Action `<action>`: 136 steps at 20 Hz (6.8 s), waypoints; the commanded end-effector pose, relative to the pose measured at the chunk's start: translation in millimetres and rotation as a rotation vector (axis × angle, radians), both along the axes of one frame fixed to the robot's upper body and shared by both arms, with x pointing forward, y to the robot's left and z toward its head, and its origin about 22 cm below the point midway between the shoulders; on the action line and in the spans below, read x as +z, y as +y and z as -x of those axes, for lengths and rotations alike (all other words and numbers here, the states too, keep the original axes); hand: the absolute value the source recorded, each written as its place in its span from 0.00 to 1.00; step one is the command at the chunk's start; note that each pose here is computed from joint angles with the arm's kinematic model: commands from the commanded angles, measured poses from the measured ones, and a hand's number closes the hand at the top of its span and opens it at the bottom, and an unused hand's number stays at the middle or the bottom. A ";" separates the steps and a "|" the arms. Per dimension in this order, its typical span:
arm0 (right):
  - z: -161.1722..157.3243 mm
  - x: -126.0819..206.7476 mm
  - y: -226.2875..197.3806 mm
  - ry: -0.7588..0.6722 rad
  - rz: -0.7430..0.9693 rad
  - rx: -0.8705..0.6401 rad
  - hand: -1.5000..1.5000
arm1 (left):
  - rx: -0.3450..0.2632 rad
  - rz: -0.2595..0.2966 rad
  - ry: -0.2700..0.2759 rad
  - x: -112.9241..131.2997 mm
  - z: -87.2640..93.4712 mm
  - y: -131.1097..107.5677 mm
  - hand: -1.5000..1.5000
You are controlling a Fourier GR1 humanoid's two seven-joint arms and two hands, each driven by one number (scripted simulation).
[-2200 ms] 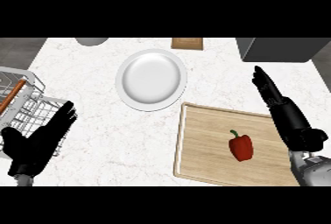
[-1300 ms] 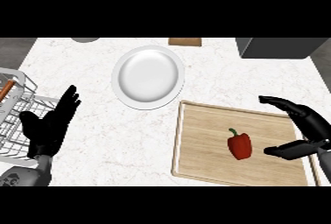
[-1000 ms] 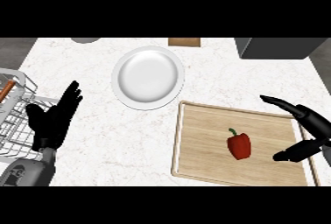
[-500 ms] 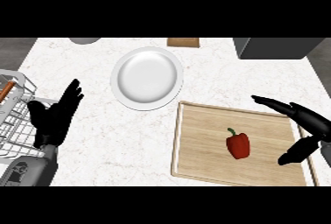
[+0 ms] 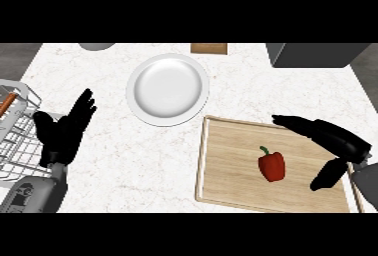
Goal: Pick the bell pepper from the tray and place it in the plate
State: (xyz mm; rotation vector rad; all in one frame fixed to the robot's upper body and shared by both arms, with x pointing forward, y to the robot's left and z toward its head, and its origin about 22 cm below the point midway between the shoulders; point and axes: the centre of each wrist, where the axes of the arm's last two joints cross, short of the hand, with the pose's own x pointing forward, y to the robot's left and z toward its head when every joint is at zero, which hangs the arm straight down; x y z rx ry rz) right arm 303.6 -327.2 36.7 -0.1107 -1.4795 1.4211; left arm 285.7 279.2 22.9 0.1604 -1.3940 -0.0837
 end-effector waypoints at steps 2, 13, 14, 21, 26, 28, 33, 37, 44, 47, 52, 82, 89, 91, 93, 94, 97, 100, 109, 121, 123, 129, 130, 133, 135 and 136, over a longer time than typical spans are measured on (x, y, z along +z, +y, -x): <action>2.2 -14.9 20.4 0.019 0.142 0.015 0.00 | 0.014 -0.006 -0.021 2.2 6.2 -7.9 0.50; -9.6 -2.2 48.7 0.057 0.201 0.027 0.00 | -0.003 -0.007 0.000 -4.7 3.2 1.0 0.50; -21.0 -22.7 37.5 0.052 0.232 0.020 0.00 | 0.001 0.008 -0.013 -8.6 -3.6 5.5 0.50; -17.0 -42.8 65.3 0.031 0.270 0.016 0.00 | 0.006 -0.017 -0.012 -6.8 7.2 2.5 0.50; -10.3 -32.4 65.4 0.028 0.314 0.067 0.00 | 0.016 0.003 0.003 -5.7 15.5 12.1 0.50; -4.3 -43.9 79.7 0.071 0.347 0.125 1.00 | 0.002 -0.007 -0.004 4.4 1.2 4.3 0.50; -3.9 -49.4 80.2 0.047 0.302 0.210 1.00 | 0.008 -0.001 -0.019 -25.6 6.3 9.2 0.50; 3.4 -37.6 64.5 0.046 0.251 0.186 1.00 | 0.012 -0.015 -0.021 -1.7 0.3 13.4 0.50; 1.4 -32.6 148.7 -0.155 0.158 0.026 1.00 | 0.002 -0.001 -0.022 8.9 1.8 12.2 0.50; 0.2 -15.8 228.3 -0.183 0.146 -0.051 1.00 | -0.043 0.005 -0.010 -0.4 2.4 -6.9 0.50; -12.4 21.7 251.2 -0.351 0.107 -0.246 1.00 | -0.110 0.001 -0.019 4.1 -4.8 -20.1 0.50; -79.2 39.3 312.3 -0.593 0.040 -1.128 1.00 | -0.107 -0.009 -0.042 -3.1 -18.7 -26.8 0.50; -81.3 21.4 295.9 -0.285 -0.033 -1.139 0.00 | -0.104 -0.007 -0.026 0.0 -14.5 -16.3 0.50; -85.8 30.6 300.5 -0.289 -0.034 -1.039 0.00 | -0.100 -0.002 -0.045 -4.5 -14.8 -13.2 0.50; -79.6 7.3 294.2 -0.322 -0.033 -1.014 0.00 | -0.098 0.000 -0.037 4.1 -23.7 -18.1 0.50; -85.6 13.5 291.3 -0.345 -0.089 -0.998 0.00 | -0.077 0.009 -0.034 2.8 -13.5 -26.1 0.50; -89.7 21.8 296.2 -0.497 -0.158 -0.940 0.00 | -0.070 -0.011 -0.034 10.9 -26.4 -18.3 0.50; -84.7 52.2 313.2 -0.564 -0.359 -0.871 0.00 | -0.093 -0.004 -0.027 7.1 -14.4 -17.4 0.50; -62.4 84.5 326.2 -0.294 -0.731 -0.922 0.00 | -0.056 -0.029 -0.023 -5.9 -17.6 -4.7 0.50; -65.5 20.1 291.9 -0.194 -0.828 -0.798 0.00 | -0.023 -0.031 -0.026 -5.2 -6.5 -11.6 0.50; -73.2 11.4 281.1 -0.217 -0.824 -0.788 0.00 | -0.014 -0.014 -0.022 -8.6 0.3 12.6 0.50; -85.6 13.3 271.0 -0.232 -0.813 -0.834 0.00 | -0.003 -0.013 -0.028 -7.4 4.7 2.1 0.50; -85.1 8.1 261.3 -0.216 -0.811 -0.813 0.00 | -0.002 -0.005 -0.002 -14.5 1.2 5.4 0.50; -74.6 -11.3 256.9 -0.204 -0.778 -0.801 0.00 | 0.000 -0.009 -0.017 -9.3 18.1 3.2 0.50; -80.4 0.4 243.4 -0.202 -0.756 -0.813 0.00 | 0.005 -0.015 0.003 -19.4 8.4 12.6 0.50; -84.3 7.7 258.9 -0.226 -0.763 -0.833 0.00 | 0.009 0.003 -0.011 -9.7 0.2 16.9 0.50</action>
